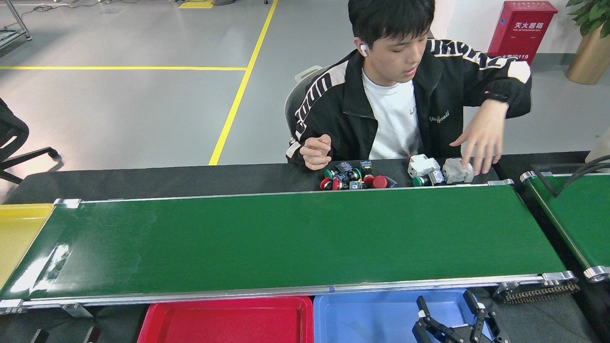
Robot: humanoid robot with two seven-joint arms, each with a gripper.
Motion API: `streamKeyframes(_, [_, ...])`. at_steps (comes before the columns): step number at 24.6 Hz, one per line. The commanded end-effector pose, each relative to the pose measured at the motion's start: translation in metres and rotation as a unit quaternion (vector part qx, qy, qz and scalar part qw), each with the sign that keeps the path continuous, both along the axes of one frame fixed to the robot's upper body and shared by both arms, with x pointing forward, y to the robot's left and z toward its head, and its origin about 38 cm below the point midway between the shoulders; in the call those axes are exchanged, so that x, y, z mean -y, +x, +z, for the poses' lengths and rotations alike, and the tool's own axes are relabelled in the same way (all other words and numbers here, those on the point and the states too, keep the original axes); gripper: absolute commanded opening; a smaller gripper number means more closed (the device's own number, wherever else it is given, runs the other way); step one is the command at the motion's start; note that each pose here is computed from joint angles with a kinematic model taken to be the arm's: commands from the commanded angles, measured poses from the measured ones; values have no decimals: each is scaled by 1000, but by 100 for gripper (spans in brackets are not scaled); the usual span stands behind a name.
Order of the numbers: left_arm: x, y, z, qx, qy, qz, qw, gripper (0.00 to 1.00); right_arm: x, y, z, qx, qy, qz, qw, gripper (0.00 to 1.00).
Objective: Pick switch part from conveyor to tray
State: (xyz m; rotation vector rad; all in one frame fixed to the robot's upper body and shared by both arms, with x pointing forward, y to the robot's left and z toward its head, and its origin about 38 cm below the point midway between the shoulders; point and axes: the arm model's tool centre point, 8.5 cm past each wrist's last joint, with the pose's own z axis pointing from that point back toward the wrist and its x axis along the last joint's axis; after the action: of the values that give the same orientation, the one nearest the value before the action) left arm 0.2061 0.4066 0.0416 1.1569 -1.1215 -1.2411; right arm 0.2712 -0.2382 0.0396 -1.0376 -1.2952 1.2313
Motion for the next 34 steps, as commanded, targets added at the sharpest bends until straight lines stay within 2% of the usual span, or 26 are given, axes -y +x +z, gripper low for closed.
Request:
streamKeyframes(1, [-2,1,7,11,5,-1,1000,100,0,3,8,17,3,-6,1000,99])
streamKeyframes(7, [-1,1,11,37,4,1,999,100,4,5,10,25,2,-25,999,99])
streamKeyframes(15, [-10,-5,13,42,2,18,999,100,5,5,10,26,3,-26,999,99])
streamKeyframes(20, [-5,-4,9,21,13,0,1000,100,9,4,10,27,1,-32,999,99])
streamKeyframes(24, [12,4,7,13,7,-57,998,100,21,3,10,26,-4,-48,999,99])
streamKeyframes(27, [13,7,4,-12,8,-59,998,100,21,3,11,27,-3,-47,999,99])
streamKeyframes(34, [13,14,12,-2,15,-51,999,100,22,3,11,27,-4,-49,998,99])
